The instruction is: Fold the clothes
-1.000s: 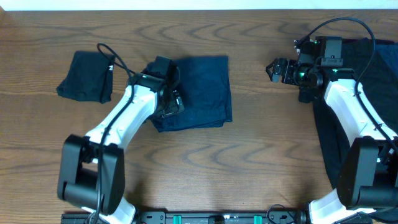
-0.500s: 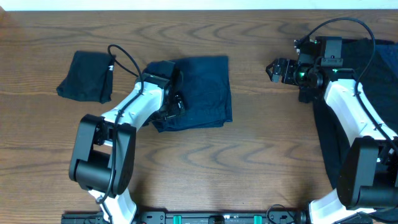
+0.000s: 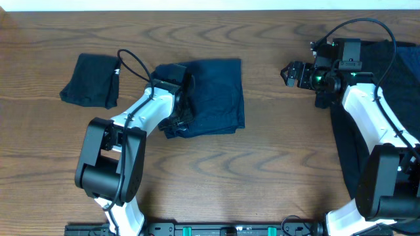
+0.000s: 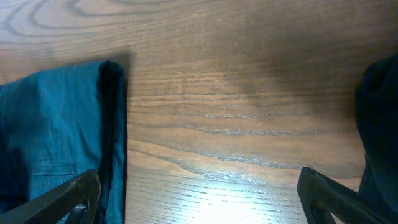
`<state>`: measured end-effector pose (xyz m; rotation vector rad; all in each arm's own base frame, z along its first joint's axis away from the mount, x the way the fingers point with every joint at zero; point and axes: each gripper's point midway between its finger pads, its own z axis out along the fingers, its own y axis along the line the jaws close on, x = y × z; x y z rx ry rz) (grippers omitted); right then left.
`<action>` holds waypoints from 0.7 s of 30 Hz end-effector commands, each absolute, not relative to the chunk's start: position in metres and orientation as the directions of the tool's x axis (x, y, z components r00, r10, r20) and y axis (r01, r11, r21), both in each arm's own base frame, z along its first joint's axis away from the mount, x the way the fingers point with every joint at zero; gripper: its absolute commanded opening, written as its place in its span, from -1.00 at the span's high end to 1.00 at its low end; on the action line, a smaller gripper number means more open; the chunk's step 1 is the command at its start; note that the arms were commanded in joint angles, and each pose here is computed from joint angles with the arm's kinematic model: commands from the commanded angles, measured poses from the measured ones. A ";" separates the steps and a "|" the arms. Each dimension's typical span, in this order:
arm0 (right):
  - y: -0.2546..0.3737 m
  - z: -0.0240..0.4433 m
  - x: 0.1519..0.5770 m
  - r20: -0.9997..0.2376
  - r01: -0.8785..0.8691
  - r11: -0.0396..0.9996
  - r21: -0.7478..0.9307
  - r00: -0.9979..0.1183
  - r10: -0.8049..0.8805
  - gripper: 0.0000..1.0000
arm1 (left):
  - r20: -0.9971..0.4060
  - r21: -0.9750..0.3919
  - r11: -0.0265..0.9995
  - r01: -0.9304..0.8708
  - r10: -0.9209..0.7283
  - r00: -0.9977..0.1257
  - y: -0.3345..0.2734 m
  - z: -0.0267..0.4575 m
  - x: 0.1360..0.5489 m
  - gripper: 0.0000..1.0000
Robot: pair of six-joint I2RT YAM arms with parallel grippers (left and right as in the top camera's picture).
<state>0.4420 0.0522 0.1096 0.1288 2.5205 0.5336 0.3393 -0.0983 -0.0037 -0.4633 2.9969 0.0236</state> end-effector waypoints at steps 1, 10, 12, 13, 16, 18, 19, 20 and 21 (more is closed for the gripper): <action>0.050 0.110 0.442 -0.502 -0.018 0.917 0.398 -0.841 0.202 -0.99 | -0.022 0.120 0.944 -0.306 -0.306 -0.952 -0.077 -0.038 0.311 -0.21; 0.050 0.110 0.442 -0.502 -0.018 0.917 0.398 -0.841 0.202 -0.99 | -0.009 0.130 0.943 -0.306 -0.307 -0.952 -0.076 -0.037 0.307 -0.28; 0.050 0.110 0.442 -0.502 -0.018 0.917 0.398 -0.841 0.202 -0.99 | -0.013 0.127 0.944 -0.306 -0.306 -0.952 -0.073 -0.034 0.309 -0.36; 0.050 0.110 0.442 -0.502 -0.018 0.917 0.398 -0.841 0.202 -0.99 | -0.017 0.123 0.945 -0.304 -0.304 -0.953 -0.072 -0.032 0.311 -0.43; 0.050 0.110 0.442 -0.502 -0.018 0.917 0.398 -0.841 0.202 -0.99 | -0.025 0.108 0.939 -0.328 -0.327 -0.945 -0.067 -0.022 0.313 -0.49; 0.050 0.110 0.442 -0.502 -0.018 0.917 0.398 -0.841 0.202 -0.98 | -0.025 0.071 0.940 -0.333 -0.332 -0.943 -0.066 -0.013 0.315 -0.58; 0.050 0.110 0.442 -0.502 -0.018 0.917 0.398 -0.841 0.202 -0.99 | -0.026 0.050 0.942 -0.332 -0.331 -0.943 -0.067 -0.008 0.316 -0.61; 0.050 0.110 0.442 -0.502 -0.018 0.917 0.398 -0.841 0.202 -0.98 | -0.025 0.027 0.943 -0.330 -0.330 -0.944 -0.067 -0.004 0.318 -0.64; 0.050 0.110 0.442 -0.502 -0.018 0.917 0.398 -0.841 0.202 -0.98 | -0.024 0.004 0.943 -0.334 -0.334 -0.942 -0.068 -0.001 0.319 -0.69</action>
